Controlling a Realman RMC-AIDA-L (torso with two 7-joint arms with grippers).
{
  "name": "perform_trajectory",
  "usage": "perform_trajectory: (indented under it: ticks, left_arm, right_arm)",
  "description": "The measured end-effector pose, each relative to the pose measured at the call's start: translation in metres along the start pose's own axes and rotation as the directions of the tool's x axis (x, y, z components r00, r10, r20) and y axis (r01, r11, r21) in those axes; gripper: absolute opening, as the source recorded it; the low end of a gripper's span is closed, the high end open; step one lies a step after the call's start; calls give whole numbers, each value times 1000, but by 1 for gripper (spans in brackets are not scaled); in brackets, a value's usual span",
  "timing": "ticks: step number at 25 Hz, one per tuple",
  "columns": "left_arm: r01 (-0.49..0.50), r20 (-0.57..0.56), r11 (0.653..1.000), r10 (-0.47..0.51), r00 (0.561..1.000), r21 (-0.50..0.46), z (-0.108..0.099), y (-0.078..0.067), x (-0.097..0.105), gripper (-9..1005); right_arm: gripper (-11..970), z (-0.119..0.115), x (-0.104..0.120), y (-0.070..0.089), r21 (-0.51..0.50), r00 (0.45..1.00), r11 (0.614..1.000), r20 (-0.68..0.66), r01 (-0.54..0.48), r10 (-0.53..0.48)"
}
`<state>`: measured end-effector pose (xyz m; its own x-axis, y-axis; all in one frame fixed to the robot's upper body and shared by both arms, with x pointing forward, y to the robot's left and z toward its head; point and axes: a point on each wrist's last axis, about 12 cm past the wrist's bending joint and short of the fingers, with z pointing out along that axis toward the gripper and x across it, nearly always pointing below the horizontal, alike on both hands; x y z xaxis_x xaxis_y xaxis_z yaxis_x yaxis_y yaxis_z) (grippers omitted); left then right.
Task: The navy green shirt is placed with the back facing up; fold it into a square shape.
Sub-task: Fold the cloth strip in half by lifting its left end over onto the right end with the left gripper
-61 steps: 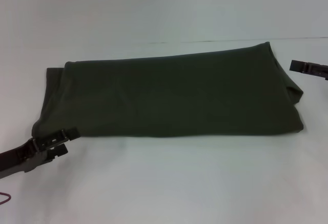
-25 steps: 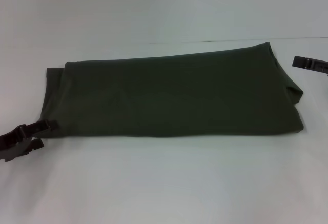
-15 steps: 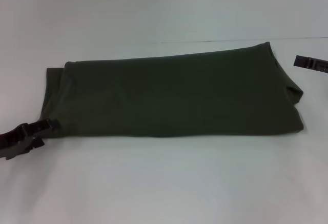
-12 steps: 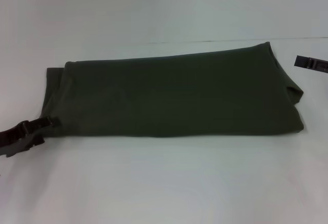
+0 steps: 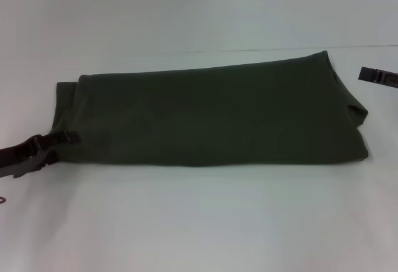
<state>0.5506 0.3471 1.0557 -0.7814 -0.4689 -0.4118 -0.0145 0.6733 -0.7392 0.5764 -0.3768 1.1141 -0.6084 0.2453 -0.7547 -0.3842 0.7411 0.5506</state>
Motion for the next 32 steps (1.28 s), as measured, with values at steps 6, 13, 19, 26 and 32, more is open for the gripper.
perform_trajectory:
  ticks: [6, 13, 19, 26, 32]
  left_arm:
    - [-15, -11, 1000, 15, 1000, 10, -3, -2, -4, 885]
    - [-20, -24, 1000, 20, 1000, -8, -10, 4, -3, 885]
    - [-38, -56, 999, 36, 998, -27, -8, 5, -1, 885]
    - [-45, -56, 999, 43, 997, -31, -6, 4, -3, 885]
    - [-45, -57, 998, 43, 997, -32, -6, 4, -3, 885]
  right_arm:
    - [905, 0, 0, 0, 0, 1000, 1000, 1, -3, 3]
    - [905, 0, 1, 0, 1, 1000, 1000, 1, -6, 6]
    - [906, 0, 2, -1, 1, 1000, 1000, 3, -10, 10]
    - [906, 0, 2, 0, 1, 1000, 1000, 4, -12, 12]
    - [906, 0, 2, -1, 1, 1000, 1000, 5, -13, 13]
